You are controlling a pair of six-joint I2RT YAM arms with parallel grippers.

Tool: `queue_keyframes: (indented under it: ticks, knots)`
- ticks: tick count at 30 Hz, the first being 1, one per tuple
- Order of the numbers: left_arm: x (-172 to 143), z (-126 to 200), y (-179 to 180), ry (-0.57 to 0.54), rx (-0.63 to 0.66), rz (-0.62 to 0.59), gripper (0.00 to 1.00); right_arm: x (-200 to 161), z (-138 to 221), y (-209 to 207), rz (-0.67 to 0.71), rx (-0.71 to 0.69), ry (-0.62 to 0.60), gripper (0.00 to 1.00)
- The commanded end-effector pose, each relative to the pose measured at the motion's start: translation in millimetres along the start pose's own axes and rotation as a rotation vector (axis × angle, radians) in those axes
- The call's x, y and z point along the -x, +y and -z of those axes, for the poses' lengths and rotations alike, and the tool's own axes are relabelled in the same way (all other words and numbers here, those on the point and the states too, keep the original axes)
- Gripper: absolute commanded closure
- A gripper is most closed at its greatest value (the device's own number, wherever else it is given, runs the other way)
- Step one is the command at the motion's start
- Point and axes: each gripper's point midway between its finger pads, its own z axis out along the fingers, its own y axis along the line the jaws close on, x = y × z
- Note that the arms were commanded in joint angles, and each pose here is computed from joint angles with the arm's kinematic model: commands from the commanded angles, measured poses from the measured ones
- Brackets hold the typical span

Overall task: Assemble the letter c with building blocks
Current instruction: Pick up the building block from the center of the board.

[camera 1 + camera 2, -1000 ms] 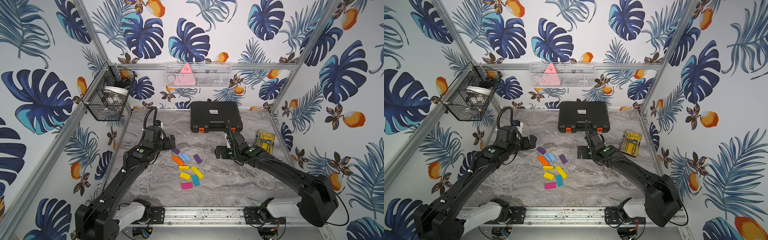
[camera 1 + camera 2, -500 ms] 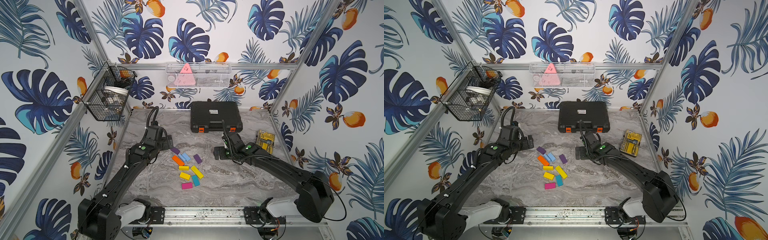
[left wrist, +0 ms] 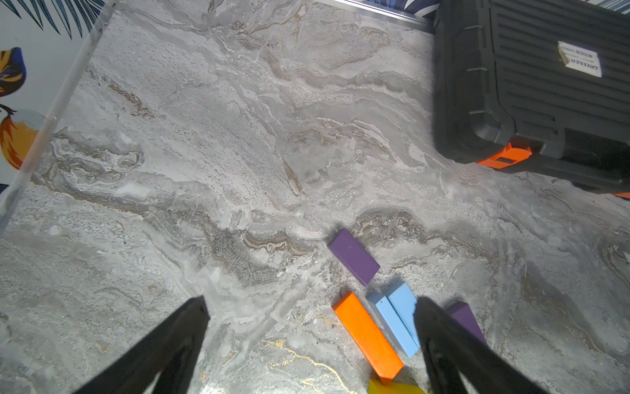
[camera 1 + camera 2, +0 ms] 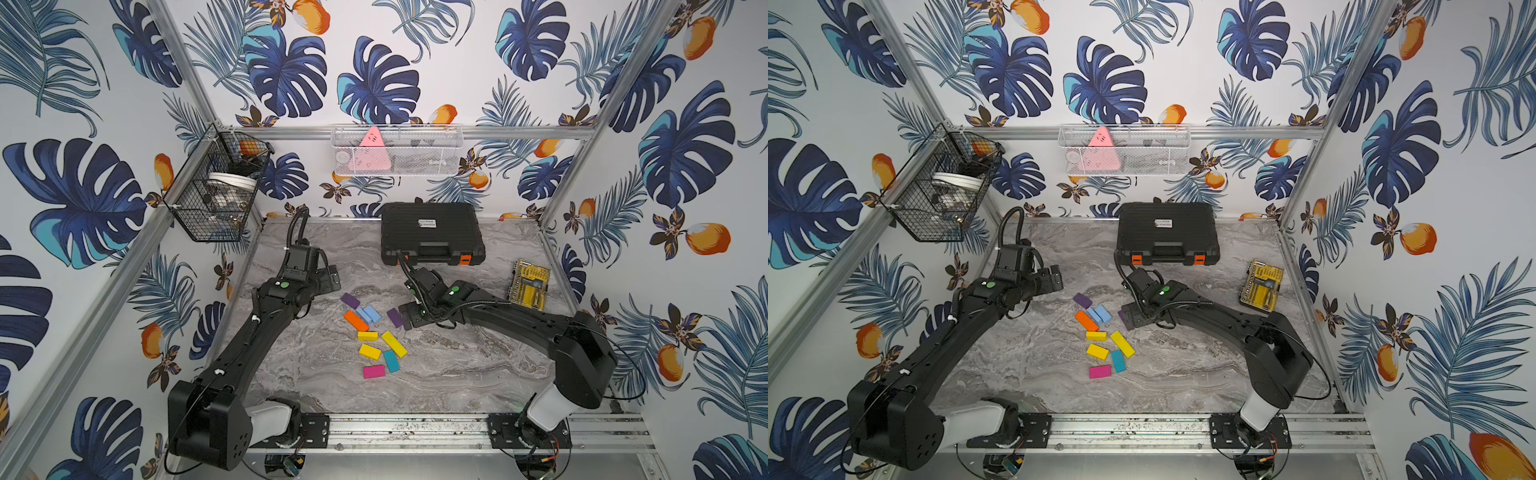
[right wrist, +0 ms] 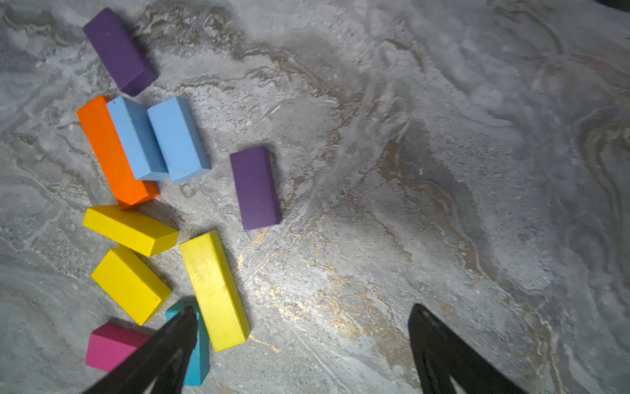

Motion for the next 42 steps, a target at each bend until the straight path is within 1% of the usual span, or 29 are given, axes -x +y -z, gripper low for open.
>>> queue_keyframes:
  ticks: [1, 4, 9, 13, 19, 21, 22, 29, 33, 38, 42]
  knots:
    - [3, -3, 0, 0.014, -0.018, 0.042, 0.01, -8, -6, 10, 0.078, -0.041, 0.044, 0.05]
    - [1, -8, 3, 0.039, -0.024, 0.075, 0.01, -11, -18, 20, 0.11, -0.057, 0.068, 0.11]
    - [-2, -11, 3, 0.056, -0.053, 0.112, 0.01, -12, -38, 30, 0.132, -0.062, 0.099, 0.23]
    - [-3, -13, 2, 0.061, -0.067, 0.119, 0.01, -9, -53, 31, 0.147, -0.087, 0.108, 0.29]
    - [-6, -16, 0, 0.071, -0.089, 0.131, 0.01, -8, -69, 38, 0.164, -0.083, 0.123, 0.31]
    - [-7, -17, -1, 0.076, -0.093, 0.131, 0.01, -4, -68, 37, 0.166, -0.085, 0.113, 0.32]
    - [-8, -17, -2, 0.078, -0.097, 0.133, 0.01, -8, -78, 35, 0.171, -0.097, 0.131, 0.32]
    - [-8, -16, -4, 0.08, -0.112, 0.128, 0.01, -1, -90, 24, 0.113, -0.069, 0.144, 0.34]
    - [-9, -17, -5, 0.083, -0.114, 0.126, 0.01, 1, -94, 22, 0.105, -0.059, 0.146, 0.35]
    - [-9, -18, -5, 0.084, -0.117, 0.125, 0.01, -1, -99, 23, 0.098, -0.043, 0.154, 0.38]
    - [-9, -18, -6, 0.087, -0.119, 0.126, 0.01, -3, -101, 23, 0.086, -0.026, 0.159, 0.44]
